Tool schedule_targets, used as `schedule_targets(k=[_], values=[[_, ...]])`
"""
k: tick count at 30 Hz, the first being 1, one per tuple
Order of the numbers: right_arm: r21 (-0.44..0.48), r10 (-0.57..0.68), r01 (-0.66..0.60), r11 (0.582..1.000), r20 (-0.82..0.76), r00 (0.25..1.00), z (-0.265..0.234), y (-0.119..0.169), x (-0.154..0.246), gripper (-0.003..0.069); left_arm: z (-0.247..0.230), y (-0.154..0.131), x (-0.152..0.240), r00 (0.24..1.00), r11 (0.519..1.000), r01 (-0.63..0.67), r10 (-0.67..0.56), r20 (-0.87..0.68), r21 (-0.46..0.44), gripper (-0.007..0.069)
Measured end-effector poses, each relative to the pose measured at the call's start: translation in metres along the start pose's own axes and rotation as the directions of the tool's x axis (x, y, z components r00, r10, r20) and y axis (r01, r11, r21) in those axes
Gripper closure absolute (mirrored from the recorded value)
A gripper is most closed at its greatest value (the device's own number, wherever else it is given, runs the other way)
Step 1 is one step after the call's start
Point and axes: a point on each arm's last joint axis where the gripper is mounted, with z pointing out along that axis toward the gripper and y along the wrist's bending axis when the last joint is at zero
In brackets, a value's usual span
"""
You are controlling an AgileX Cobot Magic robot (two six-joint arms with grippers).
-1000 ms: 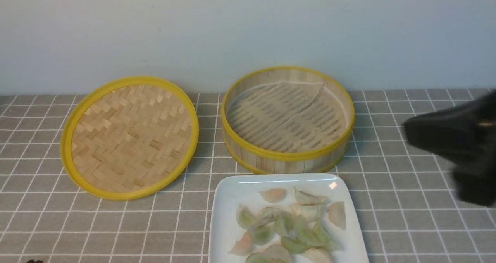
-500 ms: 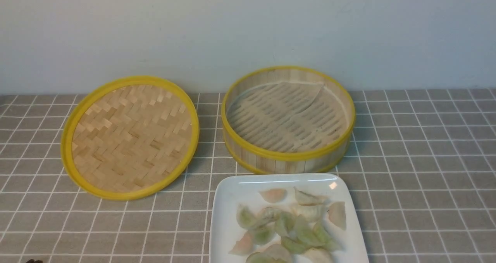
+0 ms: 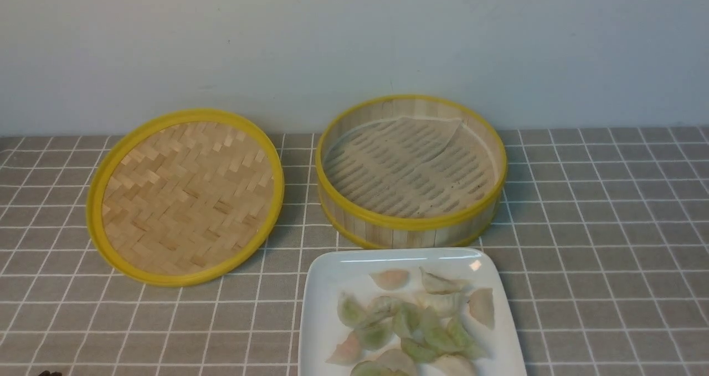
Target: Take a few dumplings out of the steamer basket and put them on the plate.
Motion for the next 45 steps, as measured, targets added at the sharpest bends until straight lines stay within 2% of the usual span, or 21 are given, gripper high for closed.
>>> schedule_targets(k=[4,12,18,21,22,24,28,32,45], values=[[-0.021,-0.026,0.027,0.999,0.037,0.999,0.0,0.002,-0.003,0.0672,0.0,0.0,0.0,1.0,1.0,0.0,0.0,0.0,0.0,0.063],[-0.125,-0.102,0.109,0.986,0.062,0.993,0.0,0.012,-0.003,0.0672,0.0,0.0,0.0,1.0,1.0,0.0,0.0,0.0,0.0,0.063],[-0.131,-0.162,0.17,0.977,0.073,0.984,-0.002,0.012,0.001,0.0672,0.0,0.0,0.0,1.0,1.0,0.0,0.0,0.0,0.0,0.063],[-0.076,-0.176,0.182,0.98,0.086,0.981,-0.004,0.007,0.01,0.0672,0.0,0.0,0.0,1.0,1.0,0.0,0.0,0.0,0.0,0.063],[0.008,-0.185,0.184,0.983,0.08,0.98,-0.004,0.001,0.019,0.0672,0.0,0.0,0.0,1.0,1.0,0.0,0.0,0.0,0.0,0.063],[0.073,-0.187,0.182,0.981,0.064,0.98,-0.002,-0.005,0.029,0.0672,0.0,0.0,0.0,1.0,1.0,0.0,0.0,0.0,0.0,0.063],[0.305,-0.157,0.165,0.938,-0.051,0.986,0.005,-0.029,0.074,0.0672,0.0,0.0,0.0,1.0,1.0,0.0,0.0,0.0,0.0,0.063],[0.417,-0.089,0.139,0.898,-0.137,0.987,0.006,-0.042,0.104,0.0672,0.0,0.0,0.0,1.0,1.0,0.0,0.0,0.0,0.0,0.063],[0.437,-0.086,0.133,0.89,-0.125,0.988,0.005,-0.043,0.103,0.0672,0.0,0.0,0.0,1.0,1.0,0.0,0.0,0.0,0.0,0.063]])
